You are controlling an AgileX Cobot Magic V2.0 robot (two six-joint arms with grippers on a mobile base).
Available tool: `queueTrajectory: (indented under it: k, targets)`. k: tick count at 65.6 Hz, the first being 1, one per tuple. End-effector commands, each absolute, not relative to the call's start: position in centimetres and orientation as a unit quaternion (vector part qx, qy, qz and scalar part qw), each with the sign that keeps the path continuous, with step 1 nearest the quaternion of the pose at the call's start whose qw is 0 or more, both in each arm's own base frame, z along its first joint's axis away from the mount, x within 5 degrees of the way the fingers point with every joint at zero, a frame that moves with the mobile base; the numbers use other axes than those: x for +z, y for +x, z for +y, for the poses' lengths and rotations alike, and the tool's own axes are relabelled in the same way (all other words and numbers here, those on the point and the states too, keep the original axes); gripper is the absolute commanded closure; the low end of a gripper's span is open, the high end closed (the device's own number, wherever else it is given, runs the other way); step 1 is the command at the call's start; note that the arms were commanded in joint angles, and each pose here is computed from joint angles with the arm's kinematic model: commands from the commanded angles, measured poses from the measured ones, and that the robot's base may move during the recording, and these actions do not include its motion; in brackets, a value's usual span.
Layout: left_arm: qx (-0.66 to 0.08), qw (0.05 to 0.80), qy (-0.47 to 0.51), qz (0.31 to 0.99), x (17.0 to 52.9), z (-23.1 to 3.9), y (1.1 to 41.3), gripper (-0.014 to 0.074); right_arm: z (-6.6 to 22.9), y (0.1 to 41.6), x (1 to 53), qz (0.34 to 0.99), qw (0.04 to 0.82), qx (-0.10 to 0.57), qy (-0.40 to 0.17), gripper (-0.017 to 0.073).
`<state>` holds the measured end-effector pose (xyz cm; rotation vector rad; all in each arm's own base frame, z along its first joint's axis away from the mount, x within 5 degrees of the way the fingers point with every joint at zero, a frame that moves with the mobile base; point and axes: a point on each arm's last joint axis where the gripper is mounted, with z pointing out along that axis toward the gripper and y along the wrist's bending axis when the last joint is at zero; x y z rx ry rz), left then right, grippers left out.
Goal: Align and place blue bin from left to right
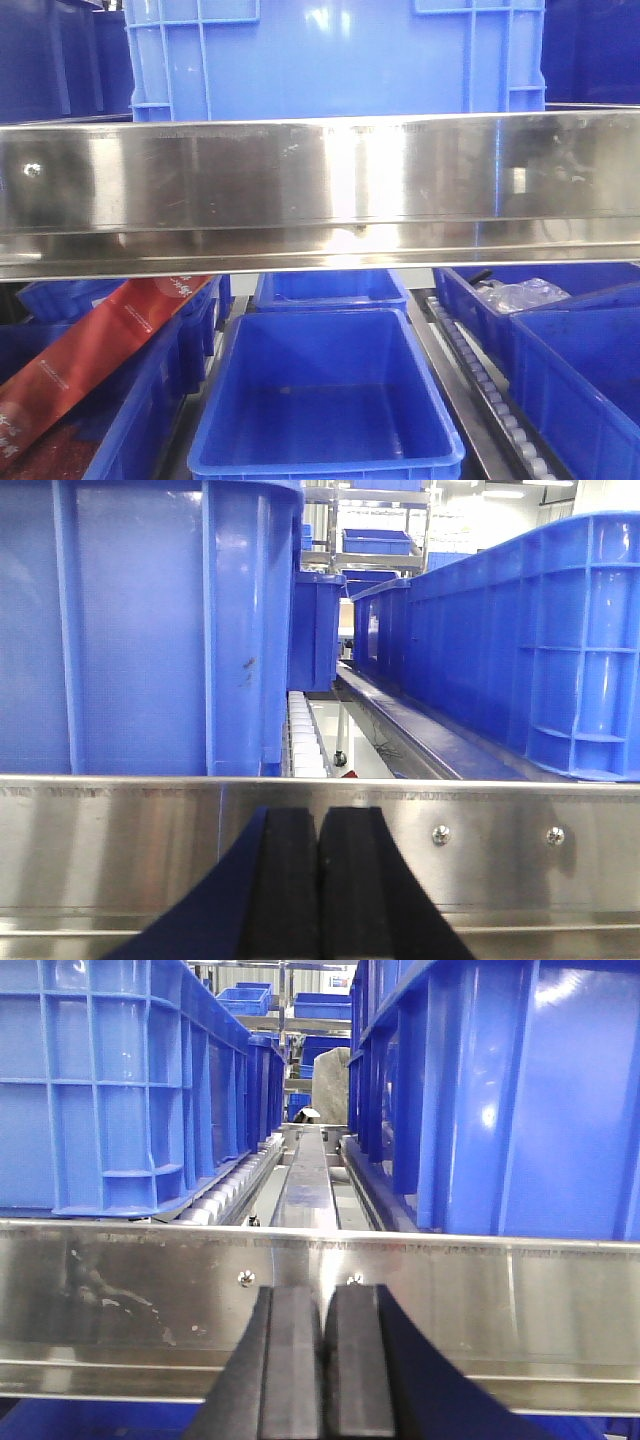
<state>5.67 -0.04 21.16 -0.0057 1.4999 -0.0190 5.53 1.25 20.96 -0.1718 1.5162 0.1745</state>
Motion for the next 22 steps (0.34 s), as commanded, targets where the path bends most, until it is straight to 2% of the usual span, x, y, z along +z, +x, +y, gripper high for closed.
queueTrajectory:
  k: [1,22]
  targets:
    - [-0.008,0.741,-0.004,0.672,21.41,-0.03,5.61,0.0704,1.21,5.50,21.16,0.678,0.727,0.077,-0.075,0.0640]
    - [-0.008,0.741,-0.004,0.672,21.41,-0.03,5.61,0.0704,1.21,5.50,21.16,0.678,0.727,0.077,-0.075,0.0640]
